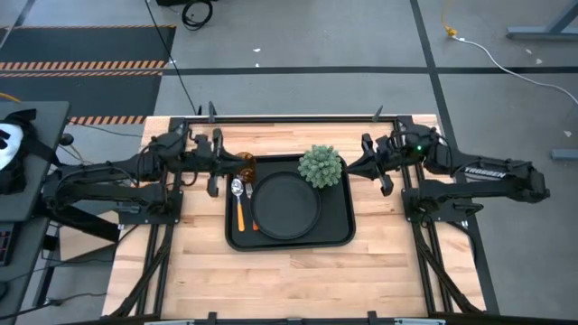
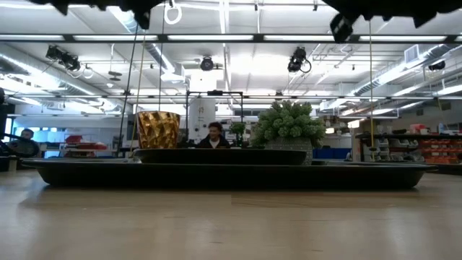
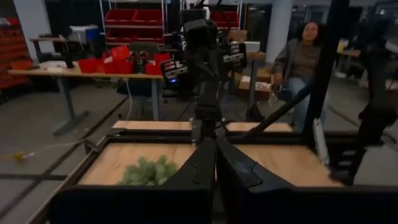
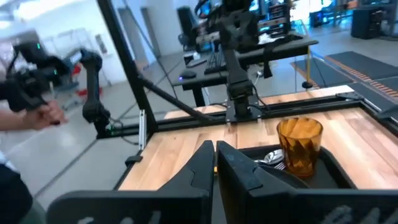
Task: Pick and place plate/cup/fork/spoon on tray
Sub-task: Remove the gray potted plant from the black serving tray
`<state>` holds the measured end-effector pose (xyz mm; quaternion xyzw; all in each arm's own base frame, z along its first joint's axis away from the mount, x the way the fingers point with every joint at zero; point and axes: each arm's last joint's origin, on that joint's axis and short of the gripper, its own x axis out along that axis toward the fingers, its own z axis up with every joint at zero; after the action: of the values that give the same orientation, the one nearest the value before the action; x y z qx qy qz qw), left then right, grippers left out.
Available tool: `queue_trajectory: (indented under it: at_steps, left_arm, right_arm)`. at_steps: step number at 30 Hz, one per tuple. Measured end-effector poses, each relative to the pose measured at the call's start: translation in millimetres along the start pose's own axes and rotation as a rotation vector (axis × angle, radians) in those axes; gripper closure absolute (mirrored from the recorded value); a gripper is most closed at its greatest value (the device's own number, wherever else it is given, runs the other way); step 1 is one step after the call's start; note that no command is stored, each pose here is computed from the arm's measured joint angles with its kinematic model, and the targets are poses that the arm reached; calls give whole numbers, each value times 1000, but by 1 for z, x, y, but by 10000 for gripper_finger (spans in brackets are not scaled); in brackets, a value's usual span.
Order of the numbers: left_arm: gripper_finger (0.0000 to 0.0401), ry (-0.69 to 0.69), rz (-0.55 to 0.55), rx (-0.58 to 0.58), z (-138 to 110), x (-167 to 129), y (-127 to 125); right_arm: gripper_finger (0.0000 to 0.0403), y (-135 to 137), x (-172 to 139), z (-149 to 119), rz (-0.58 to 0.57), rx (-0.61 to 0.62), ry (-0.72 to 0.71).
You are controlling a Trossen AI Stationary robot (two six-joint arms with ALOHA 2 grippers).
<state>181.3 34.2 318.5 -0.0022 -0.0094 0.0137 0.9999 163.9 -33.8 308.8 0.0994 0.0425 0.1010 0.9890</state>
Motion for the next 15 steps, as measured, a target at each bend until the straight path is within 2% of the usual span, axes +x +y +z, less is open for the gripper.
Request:
queue_trajectory:
  at_steps: [4,10,15]
  left_arm:
    - [381,-17,12,50,-15,-21,-2]
    - [384,-127,15,72,-22,-60,-5]
    - [381,-170,-67,-16,-36,-79,-10]
  right_arm:
    - [380,-2,-13,-16,-25,35,-51]
    - [380,7,-43,-16,-57,11,-139]
    - [380,22,-65,-15,-77,28,-218]
